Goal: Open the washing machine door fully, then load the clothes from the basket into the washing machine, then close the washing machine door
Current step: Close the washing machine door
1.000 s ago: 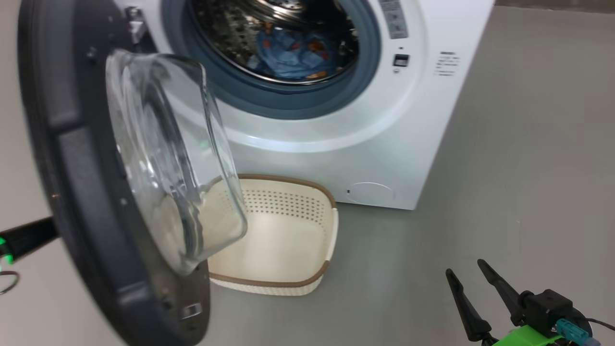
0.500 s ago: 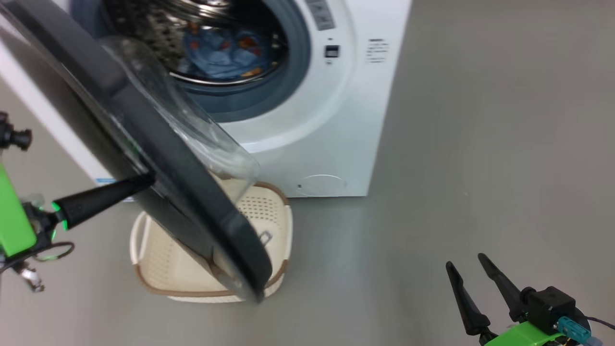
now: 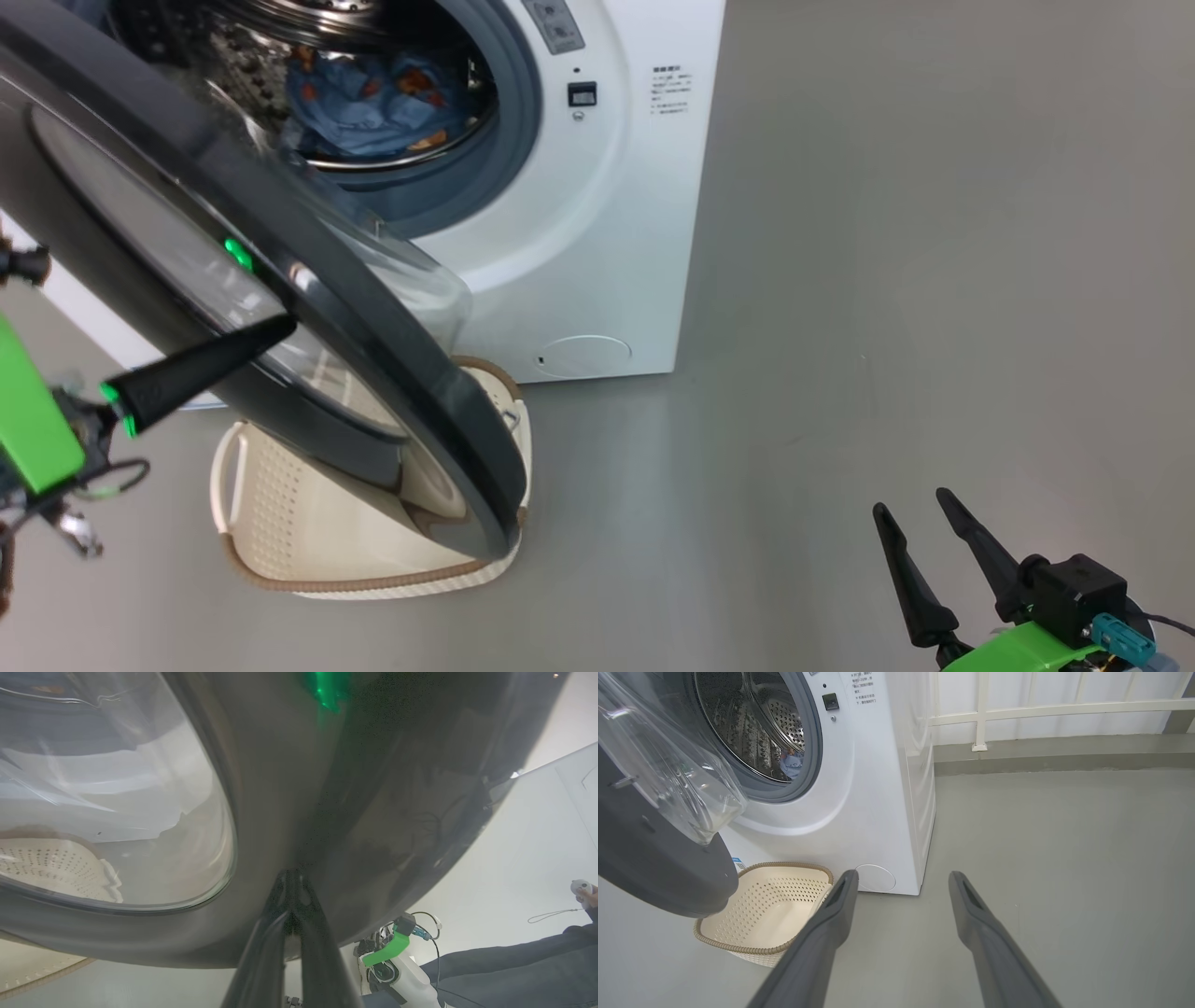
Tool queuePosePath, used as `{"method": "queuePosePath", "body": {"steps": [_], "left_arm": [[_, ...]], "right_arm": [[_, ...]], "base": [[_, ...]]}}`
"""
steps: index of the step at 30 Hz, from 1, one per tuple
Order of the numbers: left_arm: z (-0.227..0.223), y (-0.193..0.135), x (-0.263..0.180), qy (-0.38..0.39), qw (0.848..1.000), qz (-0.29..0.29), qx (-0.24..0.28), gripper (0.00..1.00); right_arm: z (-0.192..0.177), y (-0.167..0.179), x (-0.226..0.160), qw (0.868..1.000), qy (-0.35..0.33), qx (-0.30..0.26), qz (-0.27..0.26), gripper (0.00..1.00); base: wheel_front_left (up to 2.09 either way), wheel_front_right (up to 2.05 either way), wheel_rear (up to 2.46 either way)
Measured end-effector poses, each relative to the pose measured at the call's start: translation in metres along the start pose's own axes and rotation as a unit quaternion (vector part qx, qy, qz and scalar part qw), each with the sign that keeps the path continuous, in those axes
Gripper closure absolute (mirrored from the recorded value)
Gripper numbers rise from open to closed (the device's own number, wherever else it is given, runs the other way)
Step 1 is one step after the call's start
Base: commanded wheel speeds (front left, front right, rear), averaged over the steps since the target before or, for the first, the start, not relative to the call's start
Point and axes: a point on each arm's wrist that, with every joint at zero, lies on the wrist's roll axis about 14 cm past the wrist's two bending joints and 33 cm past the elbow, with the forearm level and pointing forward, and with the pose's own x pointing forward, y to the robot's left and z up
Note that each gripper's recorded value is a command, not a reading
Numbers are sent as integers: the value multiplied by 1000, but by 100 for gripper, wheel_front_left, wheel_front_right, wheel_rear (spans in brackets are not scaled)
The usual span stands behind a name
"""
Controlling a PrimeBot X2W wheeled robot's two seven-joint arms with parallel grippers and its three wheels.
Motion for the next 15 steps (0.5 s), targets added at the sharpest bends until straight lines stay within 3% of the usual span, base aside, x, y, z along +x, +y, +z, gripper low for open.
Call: {"method": "queuePosePath", "body": {"steps": [3,5,6,7,8,15], "left_arm": [[-5,10,-13,-20,1000,20,-12,100],[-11,21,-24,-30,998,42,-23,87],[-15,26,-29,-36,998,53,-28,63],[-19,31,-34,-40,997,64,-32,25],[-23,36,-40,-45,995,74,-39,3],[-49,71,-76,-106,981,150,-69,0]], "right_arm": [[1,4,2,1000,-2,-1,7,0],[3,7,3,1000,-4,-1,13,0],[3,9,4,1000,-5,-1,15,0],[4,11,4,1000,-6,-2,18,0],[5,12,5,1000,-7,-2,21,0],[4,15,-1,1000,-4,-4,29,0]], "base": [[0,0,0],[0,0,0],[0,0,0],[0,0,0],[0,0,0],[0,0,0]]}}
